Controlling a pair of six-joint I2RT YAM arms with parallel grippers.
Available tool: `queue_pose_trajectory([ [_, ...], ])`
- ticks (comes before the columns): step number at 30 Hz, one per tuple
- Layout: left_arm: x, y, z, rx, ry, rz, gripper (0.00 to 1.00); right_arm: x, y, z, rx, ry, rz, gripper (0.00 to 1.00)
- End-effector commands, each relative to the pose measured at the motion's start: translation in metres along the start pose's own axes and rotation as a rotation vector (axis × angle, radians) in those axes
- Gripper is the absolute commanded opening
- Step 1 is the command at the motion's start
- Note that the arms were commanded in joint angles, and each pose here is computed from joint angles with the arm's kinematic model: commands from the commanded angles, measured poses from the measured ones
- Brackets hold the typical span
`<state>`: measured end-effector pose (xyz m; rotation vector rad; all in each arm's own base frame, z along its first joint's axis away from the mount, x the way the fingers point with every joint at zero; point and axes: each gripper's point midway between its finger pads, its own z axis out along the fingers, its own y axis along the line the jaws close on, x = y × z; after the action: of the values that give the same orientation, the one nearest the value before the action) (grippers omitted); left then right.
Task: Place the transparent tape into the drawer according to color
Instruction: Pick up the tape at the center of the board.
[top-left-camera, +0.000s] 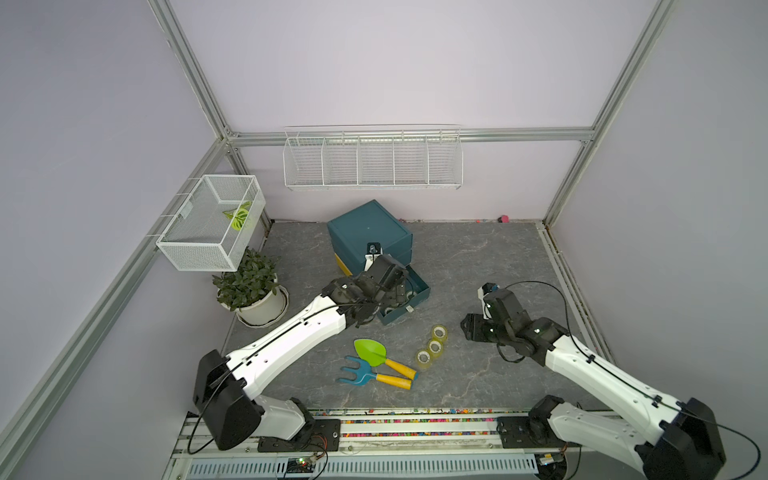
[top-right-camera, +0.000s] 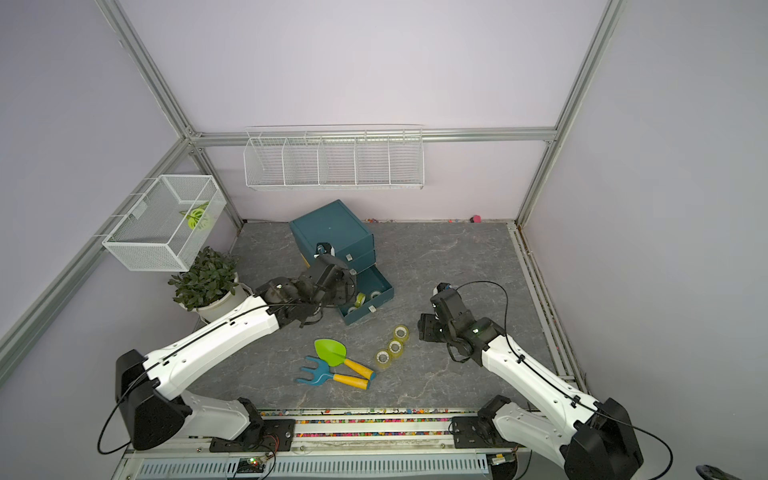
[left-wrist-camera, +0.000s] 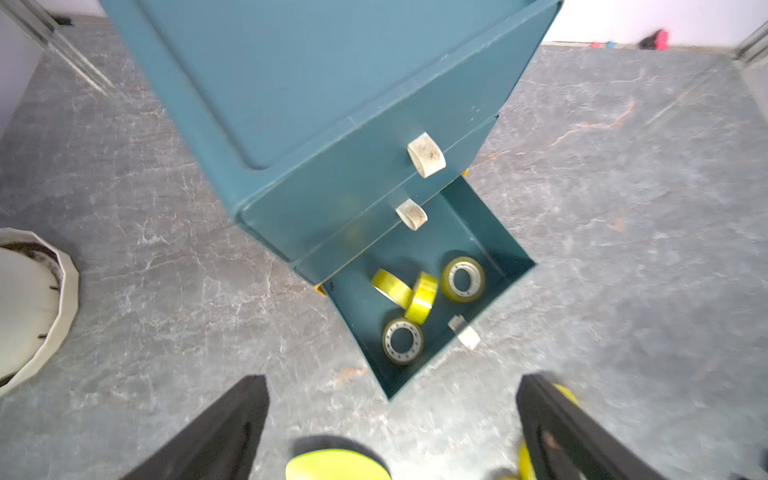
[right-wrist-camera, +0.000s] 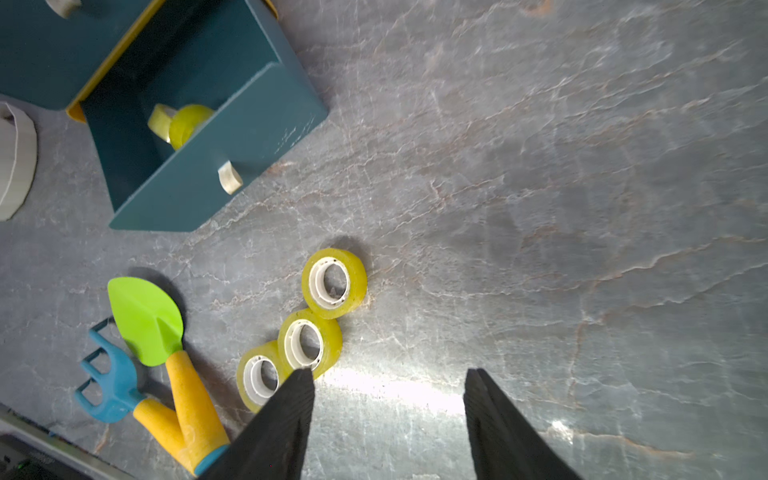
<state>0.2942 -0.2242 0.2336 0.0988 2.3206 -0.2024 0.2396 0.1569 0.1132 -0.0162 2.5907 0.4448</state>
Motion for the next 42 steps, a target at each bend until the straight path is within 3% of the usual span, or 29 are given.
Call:
queue_pose_trajectory([
  [1,0.015,0.004,-0.008,0.044,0.017,-0.003,1.0,0.006,0.01,0.006,-0.04,0.055,-0.035,0.63],
  [13,0.035,0.039,-0.027,0.042,-0.068,-0.041,1.0,0.038,0.054,0.049,-0.034,0.208,-0.243,0.64],
  [28,0.045,0.043,-0.023,0.027,-0.045,-0.03,1.0,0.018,0.047,0.086,0.109,0.173,-0.274,0.68],
  [38,0.048,0.044,-0.018,0.012,-0.035,-0.025,1.0,0.025,0.037,0.099,0.165,0.202,-0.276,0.65],
  [42,0.047,0.044,-0.019,0.011,-0.038,-0.029,1.0,0.028,0.025,0.1,0.229,0.219,-0.268,0.6],
])
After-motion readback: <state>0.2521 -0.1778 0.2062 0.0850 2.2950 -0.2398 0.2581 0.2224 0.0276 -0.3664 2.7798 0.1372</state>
